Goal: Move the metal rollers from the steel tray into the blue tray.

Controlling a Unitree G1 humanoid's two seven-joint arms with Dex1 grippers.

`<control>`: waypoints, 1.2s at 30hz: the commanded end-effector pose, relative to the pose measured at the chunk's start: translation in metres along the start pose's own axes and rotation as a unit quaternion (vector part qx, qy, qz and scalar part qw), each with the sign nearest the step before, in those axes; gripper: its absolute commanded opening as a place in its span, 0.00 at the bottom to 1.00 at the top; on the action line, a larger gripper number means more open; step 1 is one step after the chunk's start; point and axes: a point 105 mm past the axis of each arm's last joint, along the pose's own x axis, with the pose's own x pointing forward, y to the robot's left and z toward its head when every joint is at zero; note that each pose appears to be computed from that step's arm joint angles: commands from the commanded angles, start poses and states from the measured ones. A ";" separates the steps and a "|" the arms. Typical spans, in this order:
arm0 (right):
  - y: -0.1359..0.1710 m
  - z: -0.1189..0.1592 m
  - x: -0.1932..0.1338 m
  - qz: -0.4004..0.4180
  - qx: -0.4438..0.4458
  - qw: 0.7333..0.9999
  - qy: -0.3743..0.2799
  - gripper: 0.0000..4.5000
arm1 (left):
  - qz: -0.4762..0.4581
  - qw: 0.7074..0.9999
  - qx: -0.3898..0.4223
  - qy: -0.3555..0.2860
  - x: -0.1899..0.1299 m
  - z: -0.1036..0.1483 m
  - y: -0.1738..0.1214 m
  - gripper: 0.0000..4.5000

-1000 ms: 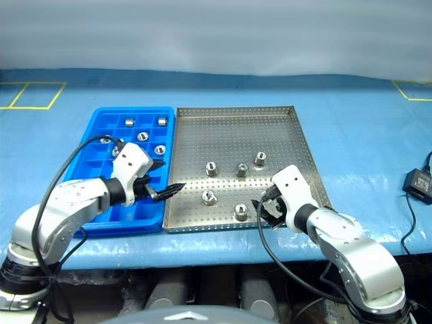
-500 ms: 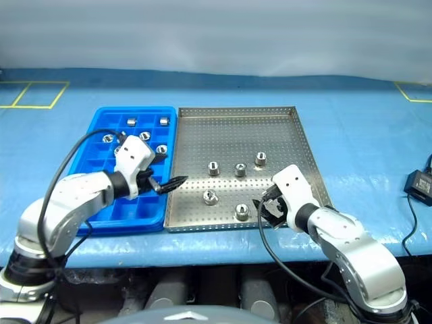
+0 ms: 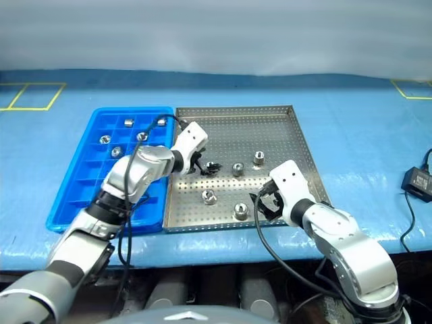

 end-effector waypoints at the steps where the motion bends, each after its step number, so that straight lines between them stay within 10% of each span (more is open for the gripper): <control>1: 0.001 0.008 -0.005 -0.011 -0.007 1.000 -0.022 0.99 | 0.009 0.999 0.031 -0.004 0.006 0.008 0.002 1.00; 8: 0.002 0.008 -0.006 -0.017 -0.002 1.000 -0.023 1.00 | 0.025 0.999 0.033 0.035 0.015 -0.011 0.009 0.89; 15: 0.003 0.010 -0.004 -0.013 -0.003 1.000 -0.026 1.00 | 0.032 0.999 0.029 0.017 0.000 -0.006 0.015 0.40; 25: 0.022 0.037 0.012 0.041 -0.023 0.996 -0.073 1.00 | 0.279 0.934 -0.083 -0.207 -0.102 0.038 0.071 0.40; 36: 0.089 0.065 0.026 0.210 -0.081 0.962 -0.154 1.00 | 0.515 0.830 -0.125 -0.178 -0.186 -0.041 0.102 0.40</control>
